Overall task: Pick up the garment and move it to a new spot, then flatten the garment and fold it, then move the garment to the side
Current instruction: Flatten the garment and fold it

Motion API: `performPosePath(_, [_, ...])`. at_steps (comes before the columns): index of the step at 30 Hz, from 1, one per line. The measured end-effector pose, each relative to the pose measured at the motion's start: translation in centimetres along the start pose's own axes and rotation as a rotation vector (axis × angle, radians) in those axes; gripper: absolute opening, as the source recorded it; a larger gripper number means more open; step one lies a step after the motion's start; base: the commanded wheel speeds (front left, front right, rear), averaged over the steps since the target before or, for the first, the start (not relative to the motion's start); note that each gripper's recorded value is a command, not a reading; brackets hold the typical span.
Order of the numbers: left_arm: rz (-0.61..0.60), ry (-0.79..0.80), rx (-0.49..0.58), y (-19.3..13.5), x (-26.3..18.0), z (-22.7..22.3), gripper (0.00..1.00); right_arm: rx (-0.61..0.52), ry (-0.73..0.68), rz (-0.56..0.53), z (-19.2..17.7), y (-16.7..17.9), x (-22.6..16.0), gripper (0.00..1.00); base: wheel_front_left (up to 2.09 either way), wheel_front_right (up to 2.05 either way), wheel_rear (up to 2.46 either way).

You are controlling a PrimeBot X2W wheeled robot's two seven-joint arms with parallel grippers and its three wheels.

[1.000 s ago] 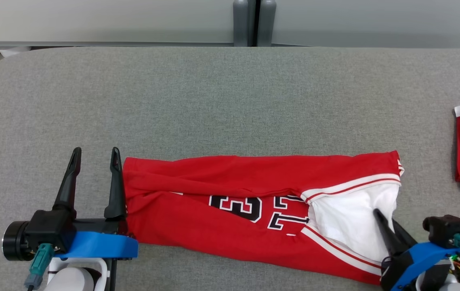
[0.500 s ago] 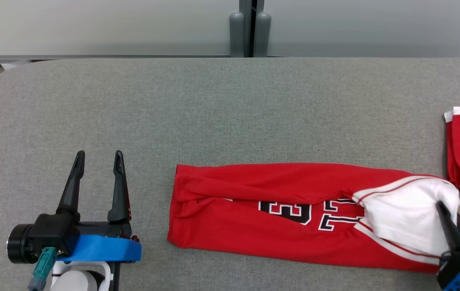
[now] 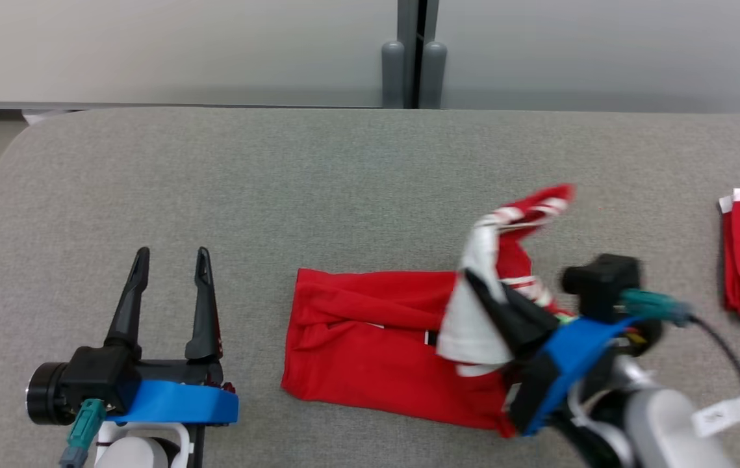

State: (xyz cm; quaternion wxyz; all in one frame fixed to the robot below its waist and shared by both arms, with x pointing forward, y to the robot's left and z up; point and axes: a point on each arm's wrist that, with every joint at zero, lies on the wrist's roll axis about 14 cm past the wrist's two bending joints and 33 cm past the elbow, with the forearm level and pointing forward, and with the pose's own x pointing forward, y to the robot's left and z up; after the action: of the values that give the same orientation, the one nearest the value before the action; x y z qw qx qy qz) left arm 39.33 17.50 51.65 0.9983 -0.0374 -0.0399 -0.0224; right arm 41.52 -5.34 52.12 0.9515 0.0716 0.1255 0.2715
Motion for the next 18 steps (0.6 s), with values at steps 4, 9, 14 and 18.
performPosePath(4, [-0.001,-0.004,-0.010,-0.1,-0.1,0.1,1.00,0.062,0.048,0.150,-2.0,5.7,2.9,0.00,0.00,0.00,0.00])
performPosePath(9, [0.012,0.011,-0.015,0.2,-0.1,-0.4,1.00,0.105,0.116,0.211,-5.6,7.9,5.4,0.00,0.00,0.00,0.00])
performPosePath(14, [0.036,0.043,-0.015,0.9,-0.2,-1.5,1.00,0.146,0.156,0.237,-8.2,8.5,7.2,0.00,0.00,0.00,0.00])
performPosePath(18, [0.042,0.055,-0.011,1.2,-0.2,-2.0,1.00,0.174,0.092,0.269,-7.3,9.4,8.0,1.00,0.00,0.00,0.00])
